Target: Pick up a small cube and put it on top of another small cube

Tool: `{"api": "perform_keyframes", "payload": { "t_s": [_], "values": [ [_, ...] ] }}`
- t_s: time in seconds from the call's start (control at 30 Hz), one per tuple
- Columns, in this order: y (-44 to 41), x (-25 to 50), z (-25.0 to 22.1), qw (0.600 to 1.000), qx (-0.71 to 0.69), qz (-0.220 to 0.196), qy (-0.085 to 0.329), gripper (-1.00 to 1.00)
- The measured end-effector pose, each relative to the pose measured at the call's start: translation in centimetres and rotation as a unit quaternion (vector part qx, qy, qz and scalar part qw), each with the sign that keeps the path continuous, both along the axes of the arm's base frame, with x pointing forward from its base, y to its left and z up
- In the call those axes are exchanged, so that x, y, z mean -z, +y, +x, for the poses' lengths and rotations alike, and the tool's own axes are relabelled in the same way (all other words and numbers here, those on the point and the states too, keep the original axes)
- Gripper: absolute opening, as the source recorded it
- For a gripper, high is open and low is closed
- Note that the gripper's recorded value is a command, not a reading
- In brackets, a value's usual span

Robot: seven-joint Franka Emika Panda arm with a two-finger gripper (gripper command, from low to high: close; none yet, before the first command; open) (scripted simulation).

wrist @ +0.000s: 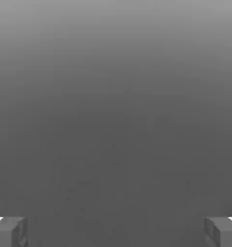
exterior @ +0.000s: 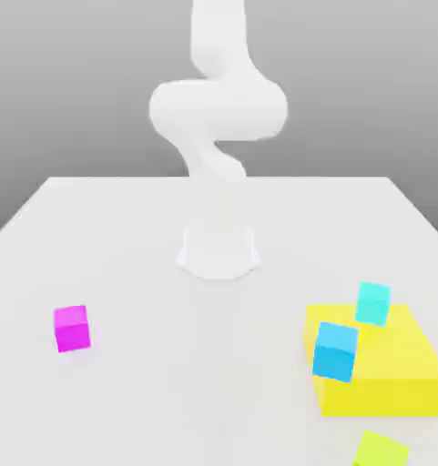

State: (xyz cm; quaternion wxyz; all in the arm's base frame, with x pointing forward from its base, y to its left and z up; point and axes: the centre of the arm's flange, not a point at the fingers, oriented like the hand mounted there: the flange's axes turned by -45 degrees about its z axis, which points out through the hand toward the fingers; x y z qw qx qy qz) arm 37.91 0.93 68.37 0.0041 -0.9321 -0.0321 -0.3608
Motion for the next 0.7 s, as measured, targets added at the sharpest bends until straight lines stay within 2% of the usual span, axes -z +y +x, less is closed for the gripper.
{"api": "perform_keyframes", "payload": {
  "t_s": [0.37,0.7],
  "values": [
    [6.4,15.1,11.3,0.976,-0.164,-0.065,0.127,0.00],
    [13.8,31.9,15.2,0.913,-0.314,-0.127,0.228,0.00]
  ]
}}
